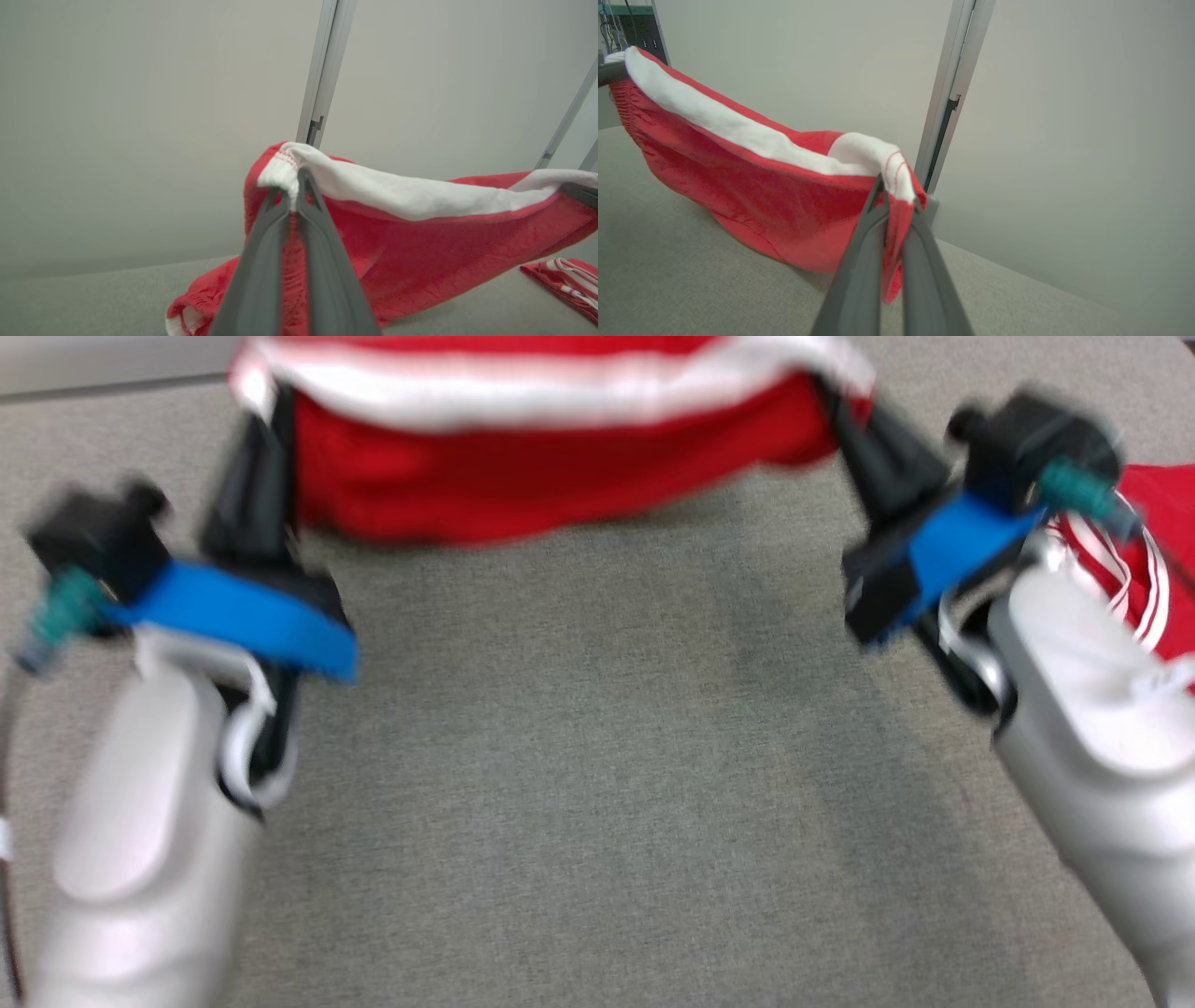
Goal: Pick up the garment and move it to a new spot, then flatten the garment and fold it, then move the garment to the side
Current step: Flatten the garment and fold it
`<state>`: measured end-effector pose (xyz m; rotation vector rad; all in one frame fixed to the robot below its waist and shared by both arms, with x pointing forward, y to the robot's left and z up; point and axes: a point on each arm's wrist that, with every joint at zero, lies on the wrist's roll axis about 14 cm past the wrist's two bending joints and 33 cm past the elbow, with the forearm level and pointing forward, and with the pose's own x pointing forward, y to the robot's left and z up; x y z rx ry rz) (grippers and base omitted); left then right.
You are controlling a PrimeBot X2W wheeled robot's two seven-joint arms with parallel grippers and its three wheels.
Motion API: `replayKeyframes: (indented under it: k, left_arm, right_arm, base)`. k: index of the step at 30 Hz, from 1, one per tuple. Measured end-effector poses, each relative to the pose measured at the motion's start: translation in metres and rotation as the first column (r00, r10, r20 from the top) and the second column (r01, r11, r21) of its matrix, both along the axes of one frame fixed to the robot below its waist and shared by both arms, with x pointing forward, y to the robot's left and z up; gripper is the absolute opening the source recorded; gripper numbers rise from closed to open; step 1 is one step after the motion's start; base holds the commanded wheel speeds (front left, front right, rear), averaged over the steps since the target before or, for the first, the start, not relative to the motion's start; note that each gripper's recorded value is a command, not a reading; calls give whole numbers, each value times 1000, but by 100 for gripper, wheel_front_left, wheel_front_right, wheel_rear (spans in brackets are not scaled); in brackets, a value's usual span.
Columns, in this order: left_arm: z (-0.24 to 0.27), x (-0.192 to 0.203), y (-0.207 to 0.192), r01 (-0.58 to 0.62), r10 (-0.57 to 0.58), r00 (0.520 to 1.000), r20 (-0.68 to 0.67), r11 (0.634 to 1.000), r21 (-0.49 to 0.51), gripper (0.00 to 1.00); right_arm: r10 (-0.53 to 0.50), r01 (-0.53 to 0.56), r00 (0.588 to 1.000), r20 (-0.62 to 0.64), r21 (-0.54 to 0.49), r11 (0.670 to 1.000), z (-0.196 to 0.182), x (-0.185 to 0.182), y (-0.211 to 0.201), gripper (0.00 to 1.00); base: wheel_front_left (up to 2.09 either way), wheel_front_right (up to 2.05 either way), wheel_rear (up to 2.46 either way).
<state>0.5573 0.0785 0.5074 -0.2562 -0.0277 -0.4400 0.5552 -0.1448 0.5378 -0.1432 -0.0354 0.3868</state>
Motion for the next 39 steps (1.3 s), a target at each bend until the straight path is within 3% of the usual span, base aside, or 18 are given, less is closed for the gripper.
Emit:
replayKeyframes:
  k: [4,8,14,22,26,31,39]
  left_arm:
    - [-60,-59,3,3,-7,980,-197,1000,-24,0]
    - [-92,-113,6,35,-38,942,-332,999,-15,0]
    - [-97,-170,13,54,-67,895,-440,998,-42,0]
    - [-81,-213,7,-7,-61,848,-526,992,-127,0]
    - [-75,-227,1,-19,-80,825,-560,985,-169,0]
    - [-66,-212,10,-63,-42,851,-523,981,-182,0]
    - [-49,-141,11,-120,24,909,-416,971,-208,0]
  right_arm:
    - [68,-64,982,-177,29,998,-46,-53,6,0]
    - [86,-74,956,-279,52,996,-60,-96,-4,0]
    - [88,-36,906,-415,133,990,-70,-150,-15,0]
    - [11,26,876,-482,70,997,-66,-184,-40,0]
    - [-8,43,881,-473,63,997,-56,-187,-37,0]
    - [10,13,906,-423,52,999,-42,-172,-24,0]
    - [59,-56,944,-323,17,998,-25,-91,-7,0]
  base:
    - [0,0,0]
    - [0,0,0]
    - [0,0,0]
    - [0,0,0]
    - [0,0,0]
    - [0,0,0]
    - [0,0,0]
